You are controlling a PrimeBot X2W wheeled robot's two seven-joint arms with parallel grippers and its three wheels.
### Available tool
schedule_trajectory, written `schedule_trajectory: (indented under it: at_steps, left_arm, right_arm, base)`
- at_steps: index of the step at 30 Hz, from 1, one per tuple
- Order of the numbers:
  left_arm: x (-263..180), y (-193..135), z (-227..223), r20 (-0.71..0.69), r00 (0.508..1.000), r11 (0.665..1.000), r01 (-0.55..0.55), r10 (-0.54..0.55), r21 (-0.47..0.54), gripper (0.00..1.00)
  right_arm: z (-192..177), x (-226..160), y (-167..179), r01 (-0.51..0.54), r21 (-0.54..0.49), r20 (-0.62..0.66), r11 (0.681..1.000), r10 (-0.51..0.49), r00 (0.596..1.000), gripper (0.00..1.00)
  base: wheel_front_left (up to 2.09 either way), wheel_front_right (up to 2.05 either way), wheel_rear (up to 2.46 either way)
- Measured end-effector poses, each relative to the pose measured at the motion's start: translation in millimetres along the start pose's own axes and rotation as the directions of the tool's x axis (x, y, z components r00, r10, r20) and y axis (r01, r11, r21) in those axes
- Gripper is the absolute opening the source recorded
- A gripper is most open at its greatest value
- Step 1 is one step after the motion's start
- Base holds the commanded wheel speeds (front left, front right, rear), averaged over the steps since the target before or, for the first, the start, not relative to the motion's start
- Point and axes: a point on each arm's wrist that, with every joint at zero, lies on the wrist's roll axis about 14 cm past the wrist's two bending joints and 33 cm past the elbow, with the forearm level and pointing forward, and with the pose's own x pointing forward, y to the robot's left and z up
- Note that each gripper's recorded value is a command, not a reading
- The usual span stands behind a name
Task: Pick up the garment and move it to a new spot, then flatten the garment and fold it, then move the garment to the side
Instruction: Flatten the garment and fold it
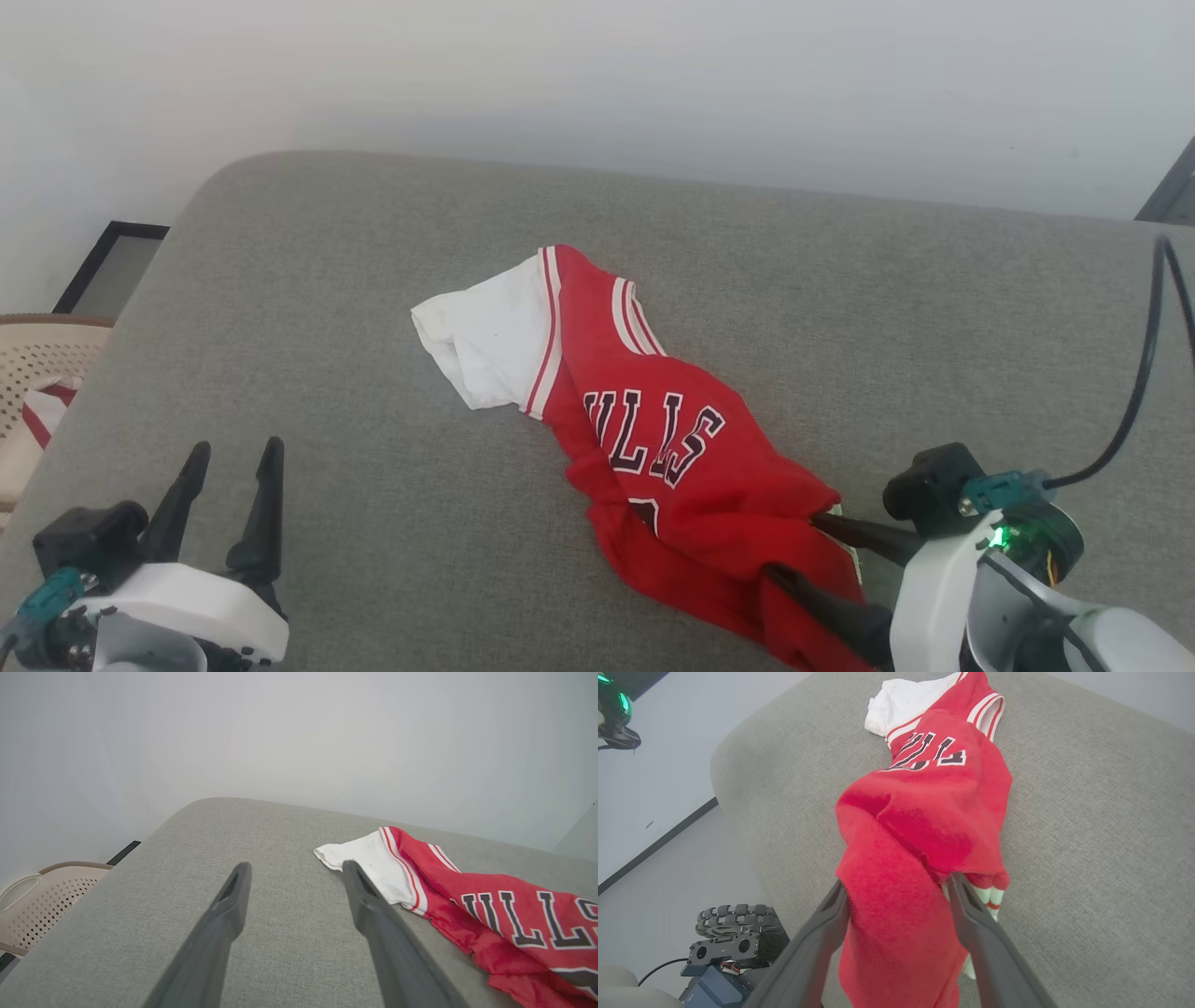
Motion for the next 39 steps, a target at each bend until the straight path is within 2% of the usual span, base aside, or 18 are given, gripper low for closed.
schedule_trajectory:
  at_steps: [13, 22, 31, 39]
  left_arm:
    - [-2, -3, 3, 0.008, 1.0, 1.0, 0.012, -0.012, 0.002, 1.0]
    - [-6, -4, -2, -0.007, 1.0, 1.0, 0.013, -0.013, 0.003, 1.0]
    - [-6, -4, -12, -0.043, 0.999, 1.0, 0.008, -0.007, 0.006, 1.0]
    - [1, -3, -19, -0.062, 0.998, 1.0, 0.001, -0.001, 0.004, 1.0]
  right_arm:
    - [-6, -18, 7, 0.002, -0.027, -0.066, 1.0, -0.004, 0.998, 1.0]
    - [11, -26, -24, 0.122, -0.026, -0.013, 0.992, -0.122, 0.992, 1.0]
    - [-23, -23, -52, 0.184, 0.031, -0.159, 0.982, -0.177, 0.971, 1.0]
    - [-51, -7, -52, 0.15, 0.106, -0.249, 0.983, -0.12, 0.961, 1.0]
  base:
    - [0.0, 0.0, 0.0]
    - [0.0, 0.0, 0.0]
    - [0.0, 0.0, 0.0]
    - [0.0, 0.0, 0.0]
